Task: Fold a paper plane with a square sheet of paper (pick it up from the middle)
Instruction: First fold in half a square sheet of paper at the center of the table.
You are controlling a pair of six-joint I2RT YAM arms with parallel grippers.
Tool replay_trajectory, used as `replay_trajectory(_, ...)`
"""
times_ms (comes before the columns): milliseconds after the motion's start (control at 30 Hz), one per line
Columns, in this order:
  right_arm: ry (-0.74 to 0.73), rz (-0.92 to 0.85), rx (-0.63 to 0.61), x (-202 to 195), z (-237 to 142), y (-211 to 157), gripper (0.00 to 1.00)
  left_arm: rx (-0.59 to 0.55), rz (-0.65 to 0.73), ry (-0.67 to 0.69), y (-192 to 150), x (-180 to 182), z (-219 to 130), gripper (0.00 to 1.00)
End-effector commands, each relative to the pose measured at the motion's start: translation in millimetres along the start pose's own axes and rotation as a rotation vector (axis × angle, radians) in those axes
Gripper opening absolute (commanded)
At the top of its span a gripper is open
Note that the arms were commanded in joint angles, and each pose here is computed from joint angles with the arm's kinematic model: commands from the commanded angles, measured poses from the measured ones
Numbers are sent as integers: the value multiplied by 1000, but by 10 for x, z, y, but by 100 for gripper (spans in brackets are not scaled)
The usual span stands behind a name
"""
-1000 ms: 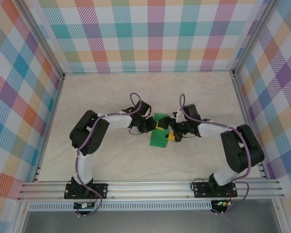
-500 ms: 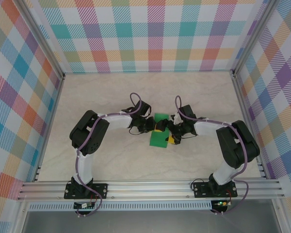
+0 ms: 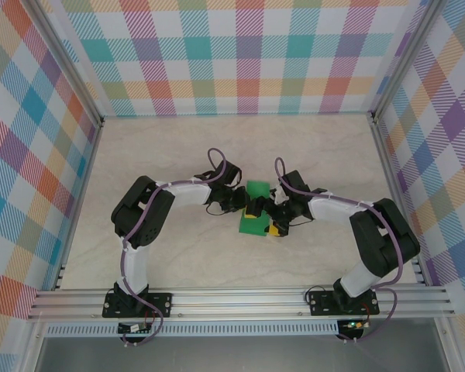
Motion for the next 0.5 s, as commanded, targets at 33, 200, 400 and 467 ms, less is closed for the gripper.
replay_trajectory(33, -60, 43, 42, -143, 68, -72, 100, 27, -41, 121, -59, 283, 58, 15)
replay_trajectory(200, -35, 21, 24, -60, 7, -61, 100, 28, -42, 121, -60, 286, 60, 15)
replay_trajectory(400, 34, -37, -35, 129, -118, -19, 99, 30, -39, 123, -64, 287, 58, 15)
replay_trajectory(467, 50, -37, -34, 144, -105, 1, 95, 30, -39, 122, -62, 284, 56, 15)
Point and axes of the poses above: each hand's point on the last joint's axis, 136 mm out from that joint toward the fingers, its own z axis out along the fingers, its own x axis along the line the jaws close on, y = z × x, the point moved 9 cm from there along -z, back along the fingers, and after that the axes turned 8 degrees about -z, right-handed, at the moved point
